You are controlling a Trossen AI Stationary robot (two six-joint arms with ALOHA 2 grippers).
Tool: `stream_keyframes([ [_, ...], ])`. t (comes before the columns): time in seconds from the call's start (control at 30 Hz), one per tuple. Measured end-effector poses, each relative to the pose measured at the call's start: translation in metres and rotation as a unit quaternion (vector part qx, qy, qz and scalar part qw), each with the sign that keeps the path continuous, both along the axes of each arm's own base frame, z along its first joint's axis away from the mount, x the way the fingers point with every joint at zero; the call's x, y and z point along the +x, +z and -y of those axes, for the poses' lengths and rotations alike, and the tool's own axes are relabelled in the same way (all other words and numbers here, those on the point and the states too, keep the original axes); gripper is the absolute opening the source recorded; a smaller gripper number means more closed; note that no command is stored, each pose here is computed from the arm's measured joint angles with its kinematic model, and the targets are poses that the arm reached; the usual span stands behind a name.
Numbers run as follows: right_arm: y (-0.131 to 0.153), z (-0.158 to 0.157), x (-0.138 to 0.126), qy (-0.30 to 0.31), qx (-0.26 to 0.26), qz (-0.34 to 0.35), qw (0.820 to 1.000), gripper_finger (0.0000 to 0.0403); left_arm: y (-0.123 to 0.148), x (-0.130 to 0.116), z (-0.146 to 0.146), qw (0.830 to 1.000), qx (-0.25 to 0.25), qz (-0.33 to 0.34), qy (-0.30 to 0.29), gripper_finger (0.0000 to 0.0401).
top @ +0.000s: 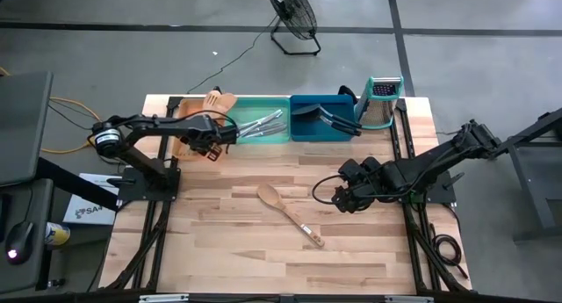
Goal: Pick & Place Kitchen Items
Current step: Put the brown serving spoon into the orange bin
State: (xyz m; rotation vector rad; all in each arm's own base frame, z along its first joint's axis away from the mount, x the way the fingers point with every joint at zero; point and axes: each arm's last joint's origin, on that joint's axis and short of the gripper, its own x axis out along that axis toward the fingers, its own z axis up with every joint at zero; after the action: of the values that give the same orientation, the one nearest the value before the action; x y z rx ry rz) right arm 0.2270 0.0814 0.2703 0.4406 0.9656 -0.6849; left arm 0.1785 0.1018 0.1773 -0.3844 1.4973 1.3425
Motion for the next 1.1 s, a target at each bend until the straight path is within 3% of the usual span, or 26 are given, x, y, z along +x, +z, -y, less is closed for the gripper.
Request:
stream_keyframes([
  [0.27,0.000,0.000,0.000,0.001,0.001,-0.001,1.000,0.0270,0.030,0.011,-0.004,0.998,0.000,0.046,-0.038,0.0132],
  [0.43,0.000,0.000,0.000,0.003,0.000,-0.002,1.000,0.0270,0.057,0.024,-0.003,0.985,-0.024,0.130,-0.109,0.0100],
  [0.7,0.000,0.000,0.000,0.009,-0.003,-0.004,1.000,0.0270,0.089,0.060,0.022,0.936,-0.007,0.235,-0.263,0.0008],
  [0.9,0.000,0.000,0.000,0.016,-0.003,-0.007,1.000,0.0270,0.098,0.083,0.049,0.890,0.002,0.315,-0.330,0.0002],
  [1.1,-0.001,-0.002,-0.001,0.033,0.017,-0.022,0.999,0.0270,0.096,0.102,0.078,0.850,-0.006,0.350,-0.394,0.0001],
])
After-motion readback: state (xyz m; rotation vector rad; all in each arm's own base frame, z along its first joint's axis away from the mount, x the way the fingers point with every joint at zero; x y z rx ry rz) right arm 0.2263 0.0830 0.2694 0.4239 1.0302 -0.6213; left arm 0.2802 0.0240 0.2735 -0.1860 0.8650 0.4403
